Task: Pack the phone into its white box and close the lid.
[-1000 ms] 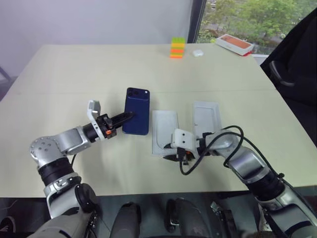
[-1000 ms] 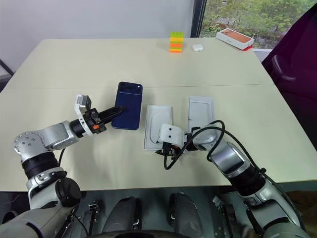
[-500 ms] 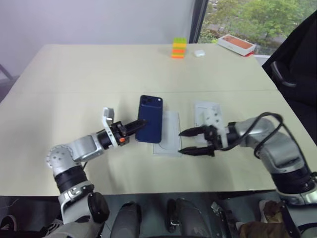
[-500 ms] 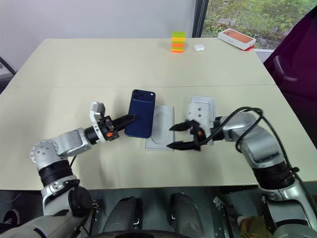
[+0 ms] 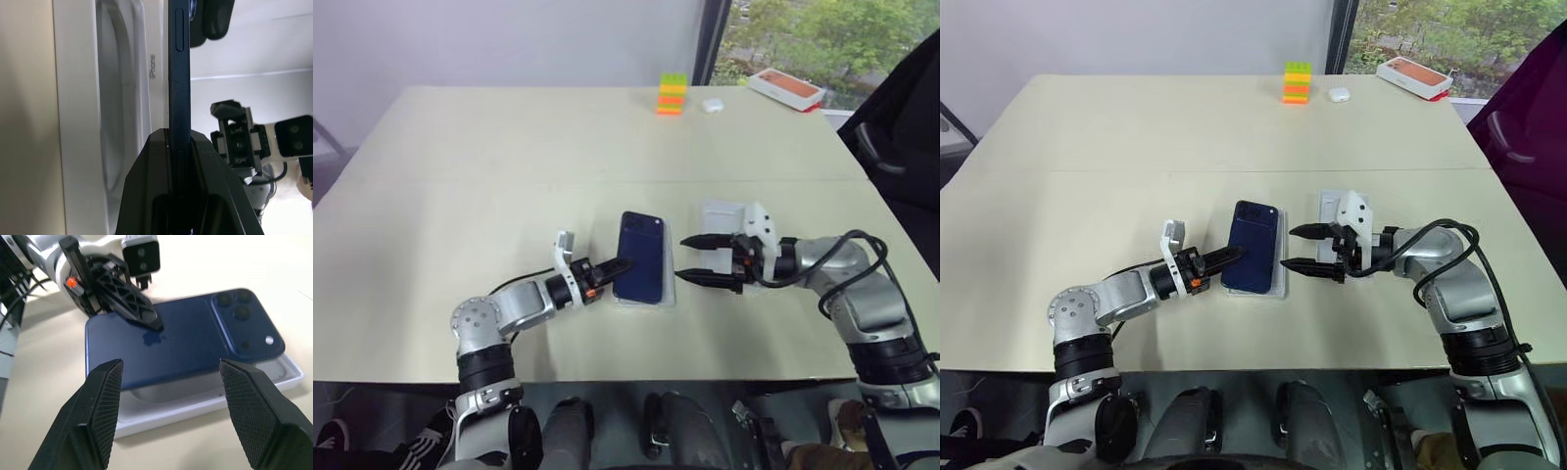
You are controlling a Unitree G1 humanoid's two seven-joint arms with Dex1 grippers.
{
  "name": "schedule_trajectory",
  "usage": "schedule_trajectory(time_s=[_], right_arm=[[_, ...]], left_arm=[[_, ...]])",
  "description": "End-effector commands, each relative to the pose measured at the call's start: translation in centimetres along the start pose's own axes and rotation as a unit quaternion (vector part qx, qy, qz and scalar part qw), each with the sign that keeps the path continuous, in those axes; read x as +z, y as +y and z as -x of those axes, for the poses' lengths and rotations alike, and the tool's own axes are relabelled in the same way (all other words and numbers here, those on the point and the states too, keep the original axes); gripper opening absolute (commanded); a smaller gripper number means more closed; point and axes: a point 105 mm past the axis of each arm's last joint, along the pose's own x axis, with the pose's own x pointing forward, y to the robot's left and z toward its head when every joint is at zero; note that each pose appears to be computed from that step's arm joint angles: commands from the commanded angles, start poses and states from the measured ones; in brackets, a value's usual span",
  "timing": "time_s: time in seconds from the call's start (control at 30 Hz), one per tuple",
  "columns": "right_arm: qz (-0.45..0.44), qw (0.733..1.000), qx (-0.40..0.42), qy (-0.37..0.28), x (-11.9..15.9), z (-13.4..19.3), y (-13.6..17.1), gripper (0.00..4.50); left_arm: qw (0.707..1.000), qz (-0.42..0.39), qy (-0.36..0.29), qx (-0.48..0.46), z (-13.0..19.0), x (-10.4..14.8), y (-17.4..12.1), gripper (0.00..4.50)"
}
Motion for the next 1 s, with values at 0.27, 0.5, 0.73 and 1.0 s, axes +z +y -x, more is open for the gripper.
schedule_trajectory(time_s=[0.27,0.5,0.73,1.0], right_arm=[[0.02,1.0,-0.009,0.009,-0.4,-0.5,-0.3,3.28],[0.023,1.0,-0.012,0.006,-0.3,-0.9,-0.6,3.28],[0.001,1.0,-0.023,-0.003,0.1,-1.5,-1.2,3.28],[0.014,0.997,-0.07,-0.004,0.5,-2.3,-3.0,3.28]], left_arm=[[0.999,-0.04,-0.012,-0.03,-0.4,0.7,-2.0,4.17],[0.994,-0.103,0.028,-0.021,0.7,0.5,-2.9,4.41],[0.964,-0.263,0.048,0.013,3.8,1.8,-4.0,4.41],[0.923,-0.381,-0.005,0.048,5.0,5.3,-2.6,4.41]])
